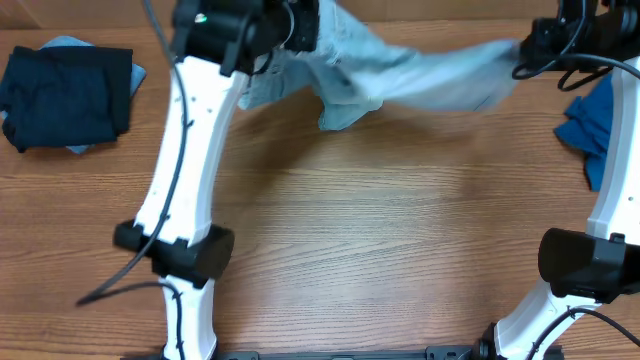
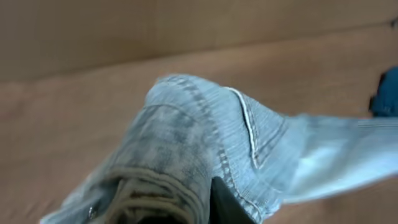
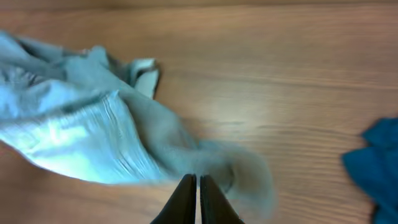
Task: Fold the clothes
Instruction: 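Lay the shorts flat on the table center and open both grippers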
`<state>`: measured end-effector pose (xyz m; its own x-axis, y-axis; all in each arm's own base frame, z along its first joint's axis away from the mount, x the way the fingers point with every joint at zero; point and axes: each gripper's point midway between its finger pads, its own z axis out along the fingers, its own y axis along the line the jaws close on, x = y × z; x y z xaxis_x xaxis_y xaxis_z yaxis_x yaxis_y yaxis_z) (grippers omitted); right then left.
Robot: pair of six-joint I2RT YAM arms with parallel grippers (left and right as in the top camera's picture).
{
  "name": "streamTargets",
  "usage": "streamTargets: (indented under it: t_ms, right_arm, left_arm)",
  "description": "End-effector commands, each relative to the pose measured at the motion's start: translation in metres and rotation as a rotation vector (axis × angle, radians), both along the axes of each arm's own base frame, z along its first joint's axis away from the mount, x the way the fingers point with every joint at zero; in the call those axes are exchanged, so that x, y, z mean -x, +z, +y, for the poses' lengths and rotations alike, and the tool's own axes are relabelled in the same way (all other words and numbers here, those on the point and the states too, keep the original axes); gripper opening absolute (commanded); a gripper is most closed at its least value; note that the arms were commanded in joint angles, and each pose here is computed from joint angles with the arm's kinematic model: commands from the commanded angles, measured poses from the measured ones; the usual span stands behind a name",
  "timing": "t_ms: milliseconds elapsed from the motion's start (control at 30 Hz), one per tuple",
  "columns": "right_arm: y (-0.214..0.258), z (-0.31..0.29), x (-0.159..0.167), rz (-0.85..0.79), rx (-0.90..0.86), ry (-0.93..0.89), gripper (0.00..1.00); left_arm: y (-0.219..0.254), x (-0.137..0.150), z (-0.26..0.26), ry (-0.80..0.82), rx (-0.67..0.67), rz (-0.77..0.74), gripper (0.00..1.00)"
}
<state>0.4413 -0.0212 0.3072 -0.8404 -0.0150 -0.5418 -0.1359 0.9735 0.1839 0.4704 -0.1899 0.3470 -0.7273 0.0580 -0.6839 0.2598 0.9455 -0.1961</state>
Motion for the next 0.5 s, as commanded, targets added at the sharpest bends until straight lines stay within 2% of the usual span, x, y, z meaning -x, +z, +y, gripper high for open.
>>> streamTargets:
  t_ms: [0,167,233,367,400,467]
  right_arm:
    - [0.018,0.013,0.022,-0.008,-0.058,0.049,0.08]
    - [0.011,0.018,0.036,0.061,-0.083,0.054,0.11]
    - [0.01,0.021,0.039,0.071,-0.097,0.059,0.11]
    - [0.01,0.027,0.043,0.086,-0.127,0.073,0.22]
    - [0.011,0.03,0.045,0.093,-0.14,0.081,0.3]
    - [0.011,0.036,0.045,0.093,-0.157,0.095,0.4]
  left_arm:
    - [0.056,0.047,0.03,0.022,-0.016,-0.078,0.19]
    - [0.044,0.085,0.043,0.019,-0.058,0.038,0.25]
    - [0.037,0.098,0.046,0.012,-0.068,0.089,0.32]
    - [0.035,0.109,0.031,-0.055,-0.004,0.137,0.29]
    - [0.035,0.11,0.029,-0.064,0.006,0.14,0.29]
    - [0.036,0.111,0.027,-0.071,0.015,0.143,0.31]
